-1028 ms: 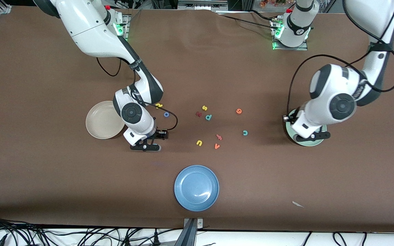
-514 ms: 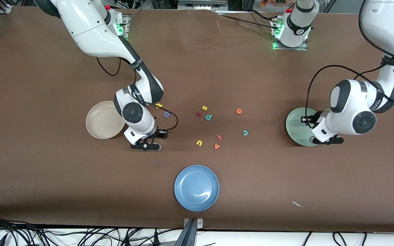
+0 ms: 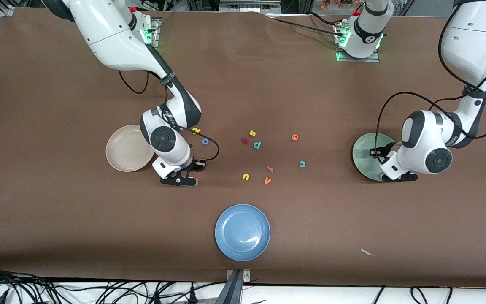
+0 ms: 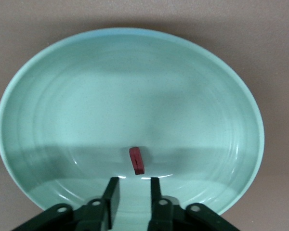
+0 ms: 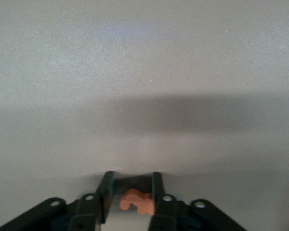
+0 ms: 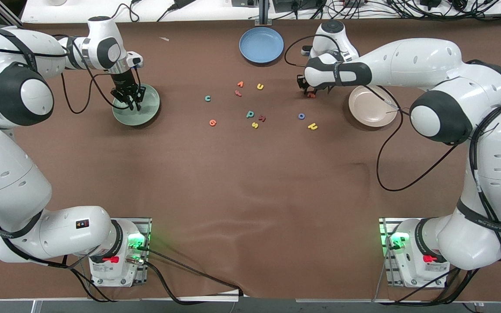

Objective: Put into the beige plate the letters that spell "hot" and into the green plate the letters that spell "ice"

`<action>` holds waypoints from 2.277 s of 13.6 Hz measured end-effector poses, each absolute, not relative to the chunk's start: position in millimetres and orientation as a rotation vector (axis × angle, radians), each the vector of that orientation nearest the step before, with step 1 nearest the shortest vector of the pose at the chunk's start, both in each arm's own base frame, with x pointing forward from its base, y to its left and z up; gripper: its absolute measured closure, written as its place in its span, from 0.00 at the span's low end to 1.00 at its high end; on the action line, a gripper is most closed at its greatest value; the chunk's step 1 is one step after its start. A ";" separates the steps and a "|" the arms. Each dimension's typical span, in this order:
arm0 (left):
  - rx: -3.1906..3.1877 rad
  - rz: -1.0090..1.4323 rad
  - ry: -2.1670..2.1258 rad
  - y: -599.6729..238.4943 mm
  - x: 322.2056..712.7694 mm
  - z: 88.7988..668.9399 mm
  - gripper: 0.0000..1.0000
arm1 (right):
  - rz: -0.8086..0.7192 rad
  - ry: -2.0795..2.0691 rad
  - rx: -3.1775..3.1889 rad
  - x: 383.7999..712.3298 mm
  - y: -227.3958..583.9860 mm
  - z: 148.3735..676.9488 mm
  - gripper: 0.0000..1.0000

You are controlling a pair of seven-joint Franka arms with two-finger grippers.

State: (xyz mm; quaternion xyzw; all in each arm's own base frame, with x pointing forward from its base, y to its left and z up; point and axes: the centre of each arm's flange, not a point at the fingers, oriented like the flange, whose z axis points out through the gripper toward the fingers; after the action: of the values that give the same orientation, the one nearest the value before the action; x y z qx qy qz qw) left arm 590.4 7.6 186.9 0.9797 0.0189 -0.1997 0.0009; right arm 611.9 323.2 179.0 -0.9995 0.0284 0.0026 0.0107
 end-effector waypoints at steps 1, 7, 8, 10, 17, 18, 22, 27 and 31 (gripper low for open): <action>3.078 -0.616 0.055 5.8 592.2 190.3 0.52 | 0.009 0.097 -3.119 611.7 323.2 178.9 0.74; 3.112 -0.491 0.072 -69.0 600.7 272.6 0.00 | 0.015 0.097 -3.121 610.0 324.9 178.8 0.96; 3.113 -0.477 0.115 -91.0 598.1 280.7 0.00 | 0.015 0.096 -3.121 609.9 325.1 179.0 0.96; 3.090 -0.475 0.200 -137.7 589.2 289.5 0.00 | 0.017 0.095 -3.121 609.4 325.8 179.2 0.98; 3.009 -0.327 0.406 -245.8 535.5 262.8 0.04 | 0.041 0.100 -3.131 610.3 322.3 226.8 0.62; 2.992 -0.297 0.432 -254.4 525.3 251.3 0.04 | 0.044 0.099 -3.132 608.9 322.8 231.1 0.50; 2.971 -0.286 0.504 -287.7 496.7 218.9 0.07 | 0.090 0.100 -3.140 596.0 322.7 216.7 0.33; 3.071 -0.177 0.590 -292.6 487.8 179.4 0.07 | 0.089 0.098 -3.136 587.3 322.2 202.1 0.33; 3.053 -0.167 0.630 -293.0 490.4 174.0 0.10 | 0.087 0.099 -3.134 587.3 322.1 198.1 0.33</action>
State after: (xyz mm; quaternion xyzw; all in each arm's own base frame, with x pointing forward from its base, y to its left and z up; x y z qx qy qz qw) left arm 490.4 -293.0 174.0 0.9779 0.2017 -0.0535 0.0100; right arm 587.3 322.1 198.1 -0.9991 0.0316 0.0277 0.0025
